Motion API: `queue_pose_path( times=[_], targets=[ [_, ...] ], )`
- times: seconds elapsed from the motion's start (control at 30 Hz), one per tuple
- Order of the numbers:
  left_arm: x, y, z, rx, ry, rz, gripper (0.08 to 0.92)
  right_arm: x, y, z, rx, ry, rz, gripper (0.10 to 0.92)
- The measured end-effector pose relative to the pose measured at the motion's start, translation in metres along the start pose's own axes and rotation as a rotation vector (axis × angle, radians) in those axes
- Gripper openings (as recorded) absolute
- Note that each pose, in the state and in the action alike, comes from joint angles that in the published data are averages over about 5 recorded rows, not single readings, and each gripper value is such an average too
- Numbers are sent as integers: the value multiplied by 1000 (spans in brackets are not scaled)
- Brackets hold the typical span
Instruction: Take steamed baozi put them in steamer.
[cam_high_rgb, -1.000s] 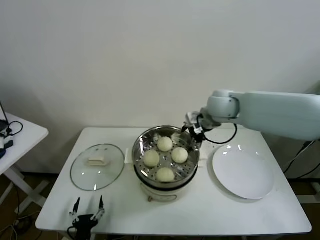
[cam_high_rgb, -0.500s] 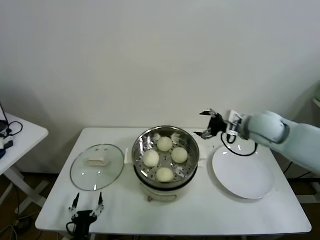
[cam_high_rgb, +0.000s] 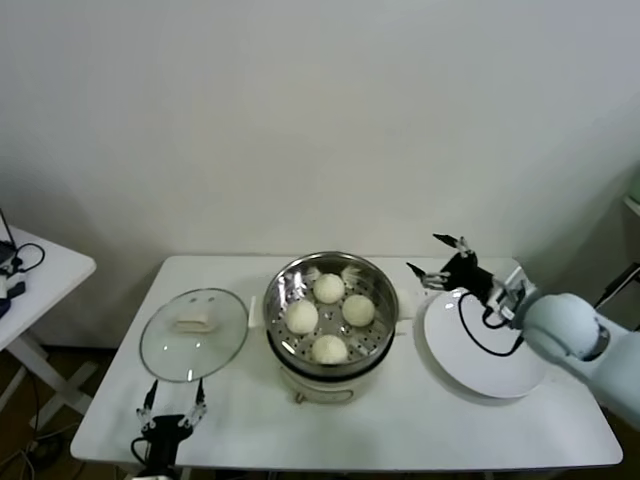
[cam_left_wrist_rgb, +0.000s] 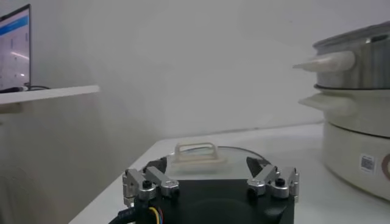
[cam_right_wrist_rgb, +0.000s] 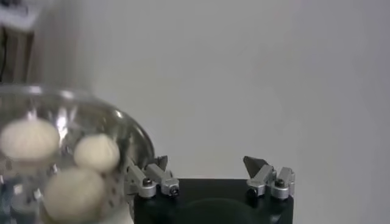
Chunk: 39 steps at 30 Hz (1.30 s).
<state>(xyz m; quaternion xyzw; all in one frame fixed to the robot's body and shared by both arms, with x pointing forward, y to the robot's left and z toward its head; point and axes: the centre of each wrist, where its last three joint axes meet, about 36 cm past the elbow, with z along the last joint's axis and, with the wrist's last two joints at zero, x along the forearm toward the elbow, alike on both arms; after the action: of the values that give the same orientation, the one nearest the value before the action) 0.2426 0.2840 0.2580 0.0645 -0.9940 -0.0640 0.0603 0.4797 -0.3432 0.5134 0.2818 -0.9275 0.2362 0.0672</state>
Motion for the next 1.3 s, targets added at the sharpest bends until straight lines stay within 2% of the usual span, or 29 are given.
queue_pose_path(
  times=[0.17,0.27,0.5,0.73,1.0,1.3],
  targets=[
    [-1,2,-2,0,-6,-2,823,8,33,24,-130,-120,81,823],
    [-3,2,-4,2,-12,0,823,24,53,52,-211,-154,160,823],
    [-4,-1,-7,15,-21,1,823,73,106,119,-354,-167,350,823],
    [-7,-4,-11,28,-29,-2,823,113,152,158,-419,-175,489,823],
    [-3,-7,-15,37,-35,-4,823,137,189,175,-460,-177,572,823],
    [-1,-7,-22,40,-47,-7,823,145,213,181,-482,-171,604,823]
  ],
)
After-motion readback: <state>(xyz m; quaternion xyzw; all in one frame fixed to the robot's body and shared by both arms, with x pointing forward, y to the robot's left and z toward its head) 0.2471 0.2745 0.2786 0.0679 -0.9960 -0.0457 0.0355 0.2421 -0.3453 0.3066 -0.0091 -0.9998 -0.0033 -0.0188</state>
